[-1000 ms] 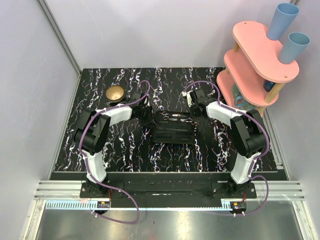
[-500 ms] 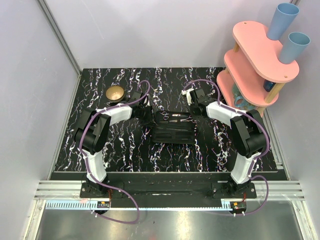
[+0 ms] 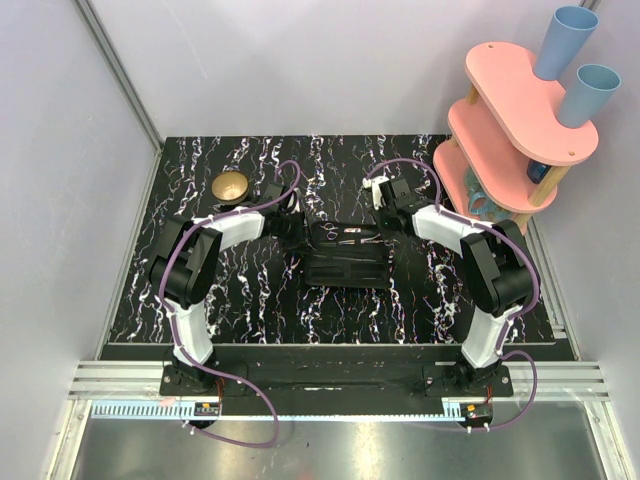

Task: Sort the hair-cutting tools
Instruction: Place the scissors in the hairdressing tool bag.

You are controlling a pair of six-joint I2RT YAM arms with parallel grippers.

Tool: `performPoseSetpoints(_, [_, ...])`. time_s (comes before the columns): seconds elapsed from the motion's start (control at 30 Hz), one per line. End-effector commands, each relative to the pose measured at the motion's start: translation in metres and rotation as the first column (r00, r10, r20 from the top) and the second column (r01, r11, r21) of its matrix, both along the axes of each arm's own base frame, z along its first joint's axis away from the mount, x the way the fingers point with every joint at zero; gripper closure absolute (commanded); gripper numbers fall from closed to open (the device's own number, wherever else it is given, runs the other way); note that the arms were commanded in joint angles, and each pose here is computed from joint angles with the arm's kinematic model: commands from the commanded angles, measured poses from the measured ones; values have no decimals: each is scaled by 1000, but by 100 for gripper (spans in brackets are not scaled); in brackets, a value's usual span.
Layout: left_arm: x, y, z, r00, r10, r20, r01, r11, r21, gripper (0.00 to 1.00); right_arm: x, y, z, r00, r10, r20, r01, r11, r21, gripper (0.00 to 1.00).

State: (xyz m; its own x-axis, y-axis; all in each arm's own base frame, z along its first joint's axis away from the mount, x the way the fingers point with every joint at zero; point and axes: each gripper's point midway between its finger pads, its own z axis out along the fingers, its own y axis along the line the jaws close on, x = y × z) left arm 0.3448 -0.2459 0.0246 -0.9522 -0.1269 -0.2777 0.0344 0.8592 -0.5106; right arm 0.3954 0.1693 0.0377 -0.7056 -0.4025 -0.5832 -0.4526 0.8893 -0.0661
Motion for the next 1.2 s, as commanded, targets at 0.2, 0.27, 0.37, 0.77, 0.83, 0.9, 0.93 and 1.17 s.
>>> performPoseSetpoints(0.2, [-2, -2, -10, 999, -12, -30, 12, 1000, 7, 60, 2, 7, 13, 999, 2, 49, -3, 1000, 9, 96])
performPoseSetpoints(0.27, [-2, -1, -9, 1000, -11, -28, 11, 1000, 7, 60, 2, 8, 13, 999, 2, 47, -3, 1000, 10, 94])
performPoseSetpoints(0.37, [-2, -1, -10, 1000, -10, -29, 10, 1000, 9, 60, 3, 11, 15, 999, 0, 49, 0, 1000, 17, 91])
performPoseSetpoints(0.77, [-1, -1, -8, 1000, -7, -24, 7, 1000, 9, 60, 16, 17, 47, 953, -302, 30, 293, 940, 173, 65])
performPoseSetpoints(0.83, [-1, -1, -8, 1000, -7, -23, 7, 1000, 8, 60, 13, 14, 44, 912, -410, -26, 407, 892, 194, 64])
performPoseSetpoints(0.9, [-1, -1, -8, 1000, -9, -24, 9, 1000, 8, 60, 8, 14, 37, 870, -485, -83, 491, 845, 211, 62])
performPoseSetpoints(0.93, [-1, -1, -8, 1000, -8, -25, 8, 1000, 7, 60, 7, 15, 36, 857, -507, -98, 515, 830, 214, 62])
performPoseSetpoints(1.17, [0, -1, -6, 1000, -6, -21, 6, 1000, 10, 60, 4, 9, 21, 783, -611, -118, 622, 760, 188, 57])
